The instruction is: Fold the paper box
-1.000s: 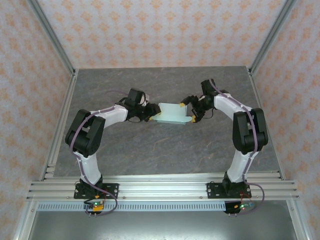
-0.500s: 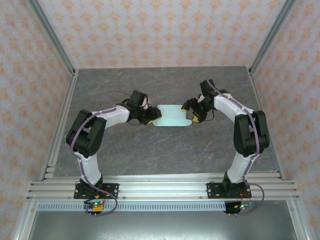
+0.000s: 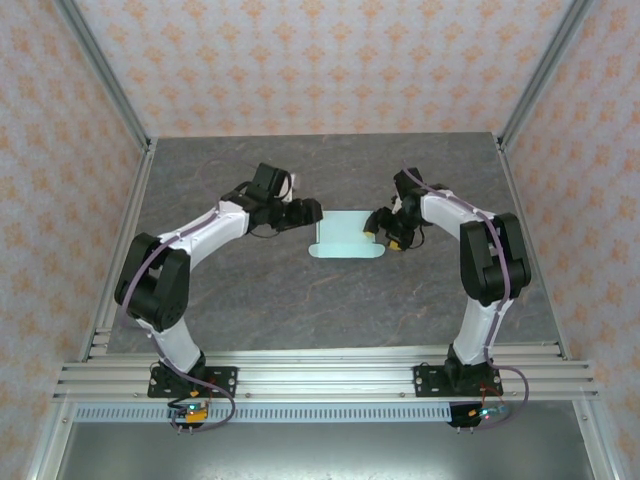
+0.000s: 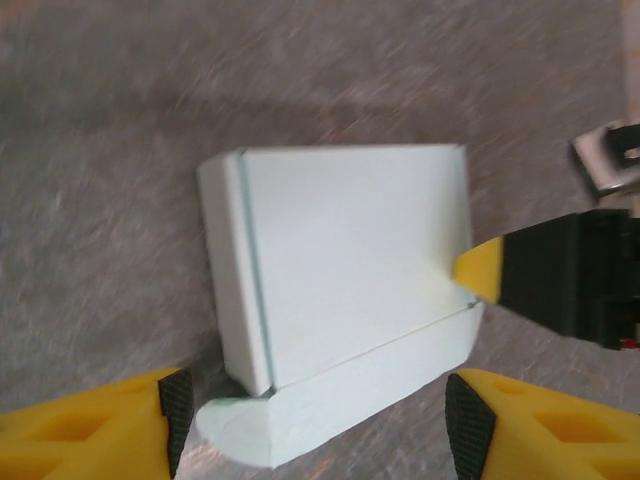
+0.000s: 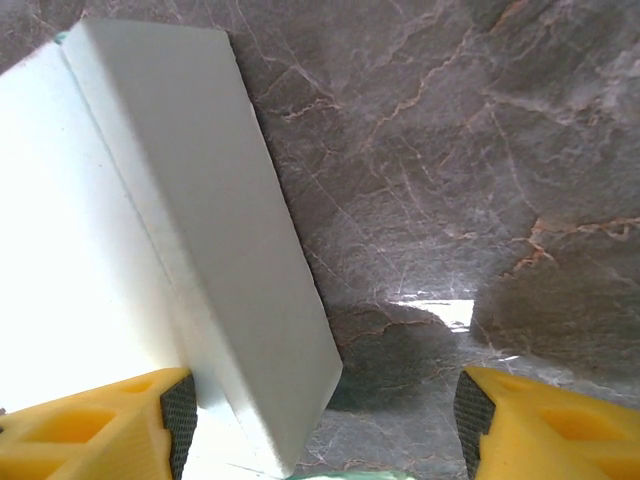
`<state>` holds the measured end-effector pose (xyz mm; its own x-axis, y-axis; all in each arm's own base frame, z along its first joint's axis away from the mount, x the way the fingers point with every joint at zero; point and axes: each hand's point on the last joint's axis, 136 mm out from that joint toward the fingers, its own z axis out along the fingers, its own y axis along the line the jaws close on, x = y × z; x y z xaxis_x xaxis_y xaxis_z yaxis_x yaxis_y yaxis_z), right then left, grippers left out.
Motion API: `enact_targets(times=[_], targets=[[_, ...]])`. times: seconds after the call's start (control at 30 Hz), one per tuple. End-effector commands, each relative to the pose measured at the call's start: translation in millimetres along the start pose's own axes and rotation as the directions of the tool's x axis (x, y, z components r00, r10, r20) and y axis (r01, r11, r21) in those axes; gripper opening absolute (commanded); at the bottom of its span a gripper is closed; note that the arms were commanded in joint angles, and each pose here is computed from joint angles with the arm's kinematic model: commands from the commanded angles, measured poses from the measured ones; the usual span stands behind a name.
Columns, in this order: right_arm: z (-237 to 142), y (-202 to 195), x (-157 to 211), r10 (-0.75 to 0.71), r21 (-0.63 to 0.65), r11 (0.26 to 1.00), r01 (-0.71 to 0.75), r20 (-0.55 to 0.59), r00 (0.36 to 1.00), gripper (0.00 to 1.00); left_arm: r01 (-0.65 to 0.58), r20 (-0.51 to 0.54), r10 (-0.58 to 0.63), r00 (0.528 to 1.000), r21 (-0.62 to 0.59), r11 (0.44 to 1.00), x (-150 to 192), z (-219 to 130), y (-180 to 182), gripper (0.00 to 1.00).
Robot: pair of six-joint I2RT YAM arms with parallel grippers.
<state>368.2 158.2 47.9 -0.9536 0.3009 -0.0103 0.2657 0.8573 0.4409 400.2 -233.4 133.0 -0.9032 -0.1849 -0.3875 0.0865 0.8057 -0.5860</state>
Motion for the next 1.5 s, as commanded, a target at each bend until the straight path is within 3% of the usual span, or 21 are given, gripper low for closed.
enact_targets(times=[0.0, 0.23, 0.37, 0.5, 0.57, 0.7, 0.97, 1.27, 1.47], targets=[[-15.6, 0.8, -7.3, -0.016, 0.028, 0.999, 0.015, 0.050, 0.999, 0.70, -0.028, -0.066, 0.025, 0.997, -0.039, 0.999, 23.8, 26.2, 19.1, 0.67], [-51.0, 9.0, -14.4, -0.093, 0.011, 0.996, 0.093, 0.194, 0.977, 0.71, -0.040, -0.108, 0.034, 0.994, -0.053, 0.998, 41.7, 49.3, 23.9, 0.58], [-41.9, 13.9, -10.8, -0.110, -0.048, 0.992, 0.120, 0.160, 0.981, 0.71, -0.055, -0.118, 0.047, 0.992, -0.065, 0.996, 41.8, 54.4, 26.8, 0.54], [-36.4, 16.4, -14.8, -0.027, -0.172, 0.984, 0.053, 0.150, 0.988, 0.74, -0.061, -0.171, 0.049, 0.984, -0.065, 0.996, 52.0, 70.7, 38.7, 0.38], [-36.1, 15.7, -18.7, 0.003, -0.228, 0.973, 0.032, 0.150, 0.989, 0.77, -0.057, -0.187, 0.043, 0.982, -0.075, 0.996, 56.5, 75.0, 49.1, 0.37], [-33.1, 15.1, -16.7, 0.033, -0.303, 0.953, -0.007, 0.081, 0.996, 0.80, 0.025, -0.182, -0.023, 0.983, 0.010, 1.000, 61.8, 82.4, 59.1, 0.31], [-17.5, 19.9, -11.7, 0.073, -0.398, 0.915, -0.070, -0.007, 0.997, 0.81, 0.108, -0.160, -0.082, 0.984, 0.156, 0.982, 59.2, 81.3, 67.0, 0.28], [-7.7, 35.2, -20.6, 0.101, -0.493, 0.862, -0.118, -0.061, 0.993, 0.82, 0.113, -0.169, -0.088, 0.982, 0.145, 0.983, 61.9, 81.8, 76.6, 0.27], [-11.1, 55.4, -28.2, 0.182, -0.598, 0.777, -0.198, -0.088, 0.979, 0.69, 0.114, -0.156, -0.089, 0.984, 0.157, 0.981, 56.8, 76.6, 70.8, 0.29]])
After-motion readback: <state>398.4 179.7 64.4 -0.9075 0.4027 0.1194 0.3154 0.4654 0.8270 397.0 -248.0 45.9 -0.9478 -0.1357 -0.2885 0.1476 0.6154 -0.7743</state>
